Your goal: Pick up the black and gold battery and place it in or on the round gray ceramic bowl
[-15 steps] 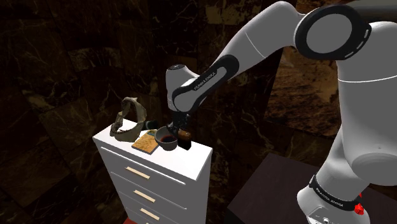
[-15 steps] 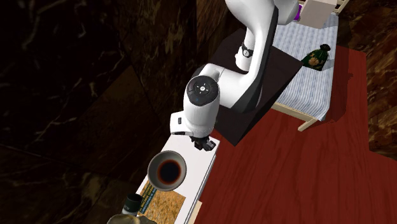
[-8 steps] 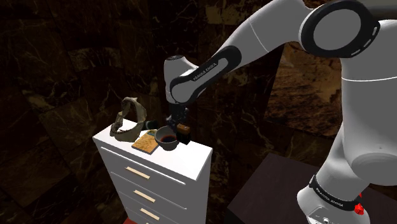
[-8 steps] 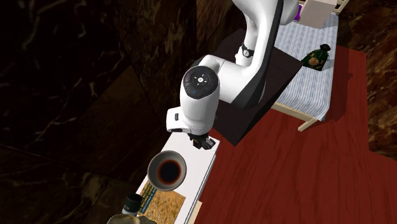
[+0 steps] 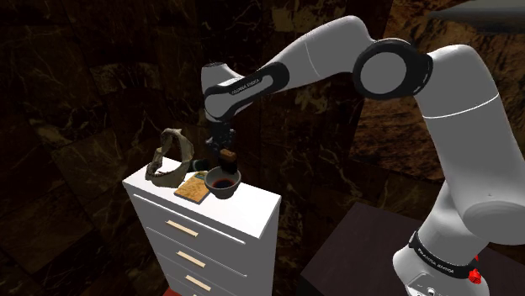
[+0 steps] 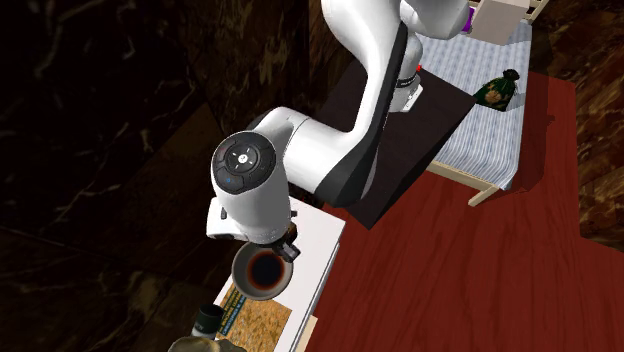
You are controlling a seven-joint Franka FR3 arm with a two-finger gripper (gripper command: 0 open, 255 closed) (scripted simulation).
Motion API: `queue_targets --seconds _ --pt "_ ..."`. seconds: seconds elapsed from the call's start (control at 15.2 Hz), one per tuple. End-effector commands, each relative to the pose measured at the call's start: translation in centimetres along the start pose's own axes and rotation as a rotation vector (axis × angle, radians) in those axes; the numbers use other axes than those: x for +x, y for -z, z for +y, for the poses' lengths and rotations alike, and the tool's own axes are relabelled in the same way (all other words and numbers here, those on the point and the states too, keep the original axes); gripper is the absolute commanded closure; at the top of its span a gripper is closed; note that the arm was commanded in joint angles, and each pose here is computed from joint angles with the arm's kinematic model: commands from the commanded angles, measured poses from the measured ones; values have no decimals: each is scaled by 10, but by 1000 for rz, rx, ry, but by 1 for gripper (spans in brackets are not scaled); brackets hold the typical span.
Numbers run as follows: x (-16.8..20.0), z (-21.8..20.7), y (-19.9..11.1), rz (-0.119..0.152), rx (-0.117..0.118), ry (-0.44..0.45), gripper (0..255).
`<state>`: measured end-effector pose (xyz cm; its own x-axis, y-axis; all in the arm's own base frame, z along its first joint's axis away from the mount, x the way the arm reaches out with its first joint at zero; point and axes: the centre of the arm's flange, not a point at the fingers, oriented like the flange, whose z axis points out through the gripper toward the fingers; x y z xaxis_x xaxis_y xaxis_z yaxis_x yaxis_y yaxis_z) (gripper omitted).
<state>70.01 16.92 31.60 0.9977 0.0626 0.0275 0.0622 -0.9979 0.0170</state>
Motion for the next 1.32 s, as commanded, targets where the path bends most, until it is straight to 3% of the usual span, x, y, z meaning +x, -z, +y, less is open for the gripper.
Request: queue_targets --seconds 0.0,0.26,1.25 --pt "26 10 3 0 0 0 255" --pt "75 21 9 0 0 0 255" --pt "73 20 -71 0 0 0 255"
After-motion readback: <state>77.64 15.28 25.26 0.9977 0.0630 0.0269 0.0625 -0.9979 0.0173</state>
